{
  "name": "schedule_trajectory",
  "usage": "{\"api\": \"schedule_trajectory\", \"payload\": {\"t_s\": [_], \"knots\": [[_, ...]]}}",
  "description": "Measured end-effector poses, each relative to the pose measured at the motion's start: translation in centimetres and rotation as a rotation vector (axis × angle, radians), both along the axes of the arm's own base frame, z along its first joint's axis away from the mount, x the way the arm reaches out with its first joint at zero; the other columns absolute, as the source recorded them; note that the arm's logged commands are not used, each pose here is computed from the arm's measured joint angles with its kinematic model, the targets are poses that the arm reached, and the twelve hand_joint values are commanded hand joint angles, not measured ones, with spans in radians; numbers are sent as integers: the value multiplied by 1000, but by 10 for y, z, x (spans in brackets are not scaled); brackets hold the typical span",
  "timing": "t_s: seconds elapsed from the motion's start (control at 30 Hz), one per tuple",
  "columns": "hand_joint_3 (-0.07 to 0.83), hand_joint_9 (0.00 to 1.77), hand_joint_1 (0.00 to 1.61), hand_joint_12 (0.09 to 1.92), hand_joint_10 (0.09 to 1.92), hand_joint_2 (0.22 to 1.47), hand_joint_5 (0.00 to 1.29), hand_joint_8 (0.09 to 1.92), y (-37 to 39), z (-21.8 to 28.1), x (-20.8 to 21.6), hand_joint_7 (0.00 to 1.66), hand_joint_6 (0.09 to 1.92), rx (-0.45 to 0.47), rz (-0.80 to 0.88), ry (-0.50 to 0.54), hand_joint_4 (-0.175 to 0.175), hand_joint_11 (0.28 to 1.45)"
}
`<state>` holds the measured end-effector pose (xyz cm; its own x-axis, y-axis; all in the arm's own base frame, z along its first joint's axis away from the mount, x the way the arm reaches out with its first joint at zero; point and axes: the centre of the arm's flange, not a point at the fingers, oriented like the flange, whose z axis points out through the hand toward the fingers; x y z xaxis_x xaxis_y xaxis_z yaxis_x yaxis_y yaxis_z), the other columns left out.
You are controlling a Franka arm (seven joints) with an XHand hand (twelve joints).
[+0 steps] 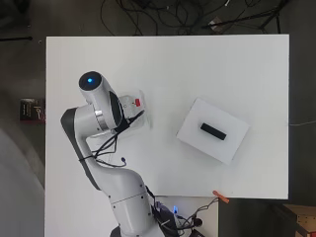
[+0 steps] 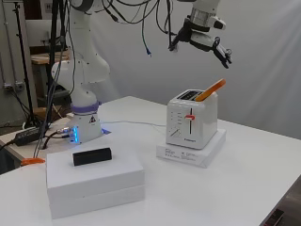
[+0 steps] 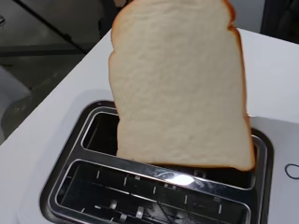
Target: Teleoperate dual arm-hand system to toast a bread
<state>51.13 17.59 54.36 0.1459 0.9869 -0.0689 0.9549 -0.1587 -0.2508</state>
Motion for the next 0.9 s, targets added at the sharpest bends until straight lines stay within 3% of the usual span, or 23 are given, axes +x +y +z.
{"api": "schedule_trajectory", "payload": {"t_s": [0.17, 0.27, 0.33, 0.43, 0.63, 0.9], "knots": [[-12, 617, 1, 87, 87, 946, 482, 87, 56, -21, 44, 464, 87, -42, 108, 82, 127, 541], [-7, 642, 0, 87, 87, 931, 472, 87, 49, -44, 63, 485, 87, -185, 30, 94, 130, 559], [2, 857, 0, 87, 87, 993, 484, 87, 38, -60, 71, 605, 87, -285, -27, 107, 121, 716], [-3, 968, 0, 87, 87, 1012, 491, 87, 33, -68, 71, 673, 87, -313, -64, 105, 117, 785], [-3, 961, 0, 87, 87, 1011, 512, 87, 29, -82, 68, 701, 87, -349, -157, 92, 131, 740], [-18, 814, 0, 87, 87, 955, 517, 87, 37, -67, 28, 667, 87, -375, -26, 11, 137, 610]]}}
